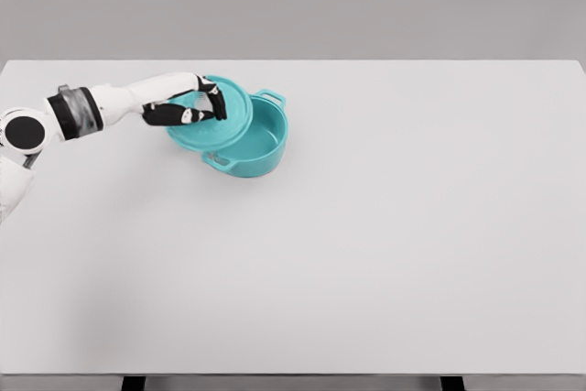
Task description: Cover the pot with left arm
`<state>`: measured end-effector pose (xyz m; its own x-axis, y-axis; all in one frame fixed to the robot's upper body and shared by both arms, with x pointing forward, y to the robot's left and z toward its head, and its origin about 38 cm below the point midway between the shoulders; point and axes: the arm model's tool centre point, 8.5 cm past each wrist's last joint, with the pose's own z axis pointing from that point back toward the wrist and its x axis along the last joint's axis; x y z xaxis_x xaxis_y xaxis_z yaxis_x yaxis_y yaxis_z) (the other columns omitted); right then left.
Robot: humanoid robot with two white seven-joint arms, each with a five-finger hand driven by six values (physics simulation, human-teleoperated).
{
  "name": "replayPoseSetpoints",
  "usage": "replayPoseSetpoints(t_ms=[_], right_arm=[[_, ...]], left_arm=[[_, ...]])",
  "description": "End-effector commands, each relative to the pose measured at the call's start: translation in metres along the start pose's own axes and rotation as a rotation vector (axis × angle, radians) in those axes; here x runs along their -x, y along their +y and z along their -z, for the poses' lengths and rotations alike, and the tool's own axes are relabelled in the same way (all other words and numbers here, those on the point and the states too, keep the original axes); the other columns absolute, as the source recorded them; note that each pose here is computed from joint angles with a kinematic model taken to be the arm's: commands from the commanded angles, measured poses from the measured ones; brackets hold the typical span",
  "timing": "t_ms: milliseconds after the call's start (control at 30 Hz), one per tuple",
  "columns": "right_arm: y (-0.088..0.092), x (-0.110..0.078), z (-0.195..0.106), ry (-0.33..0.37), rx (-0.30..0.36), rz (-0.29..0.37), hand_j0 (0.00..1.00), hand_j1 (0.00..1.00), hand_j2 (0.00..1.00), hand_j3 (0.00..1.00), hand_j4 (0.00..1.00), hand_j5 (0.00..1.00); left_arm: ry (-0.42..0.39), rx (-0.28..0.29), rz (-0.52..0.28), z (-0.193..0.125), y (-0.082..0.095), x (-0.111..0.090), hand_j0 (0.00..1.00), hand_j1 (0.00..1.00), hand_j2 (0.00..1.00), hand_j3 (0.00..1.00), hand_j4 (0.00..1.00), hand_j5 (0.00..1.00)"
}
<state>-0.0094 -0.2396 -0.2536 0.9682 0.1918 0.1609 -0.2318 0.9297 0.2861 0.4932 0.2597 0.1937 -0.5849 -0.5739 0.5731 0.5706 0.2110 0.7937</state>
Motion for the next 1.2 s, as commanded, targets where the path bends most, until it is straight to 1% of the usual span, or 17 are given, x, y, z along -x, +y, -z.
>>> replayPoseSetpoints(t_ms=[0,167,267,600,667,733,833,1167], right_arm=[[0.000,0.000,0.000,0.000,0.000,0.000,1.00,1.00,1.00,1.00,1.00,1.00],[0.000,0.000,0.000,0.000,0.000,0.000,1.00,1.00,1.00,1.00,1.00,1.00],[0.000,0.000,0.000,0.000,0.000,0.000,1.00,1.00,1.00,1.00,1.00,1.00],[0.000,0.000,0.000,-0.001,0.000,-0.001,1.00,1.00,1.00,1.00,1.00,1.00],[0.000,0.000,0.000,0.000,0.000,0.000,1.00,1.00,1.00,1.00,1.00,1.00],[0.000,0.000,0.000,-0.001,0.000,-0.001,1.00,1.00,1.00,1.00,1.00,1.00],[0.000,0.000,0.000,0.000,0.000,0.000,1.00,1.00,1.00,1.00,1.00,1.00],[0.000,0.000,0.000,0.000,0.000,0.000,1.00,1.00,1.00,1.00,1.00,1.00]], left_arm=[[-0.002,0.003,-0.016,0.010,-0.006,0.000,0.42,0.42,0.42,0.42,0.42,0.42],[-0.016,0.008,-0.017,0.022,-0.004,-0.004,0.42,0.42,0.42,0.42,0.42,0.42],[-0.023,0.022,-0.026,0.029,-0.011,-0.005,0.42,0.42,0.42,0.42,0.42,0.42],[-0.021,0.022,-0.039,0.035,-0.012,-0.004,0.42,0.42,0.42,0.42,0.42,0.42],[-0.021,0.031,-0.031,0.037,-0.011,-0.005,0.42,0.42,0.42,0.42,0.42,0.42],[-0.018,0.031,-0.043,0.041,-0.013,-0.004,0.42,0.42,0.42,0.42,0.42,0.42],[-0.011,0.038,-0.030,0.043,-0.013,-0.004,0.42,0.42,0.42,0.42,0.42,0.42],[-0.014,0.038,-0.036,0.047,-0.014,-0.004,0.42,0.42,0.42,0.42,0.42,0.42]])
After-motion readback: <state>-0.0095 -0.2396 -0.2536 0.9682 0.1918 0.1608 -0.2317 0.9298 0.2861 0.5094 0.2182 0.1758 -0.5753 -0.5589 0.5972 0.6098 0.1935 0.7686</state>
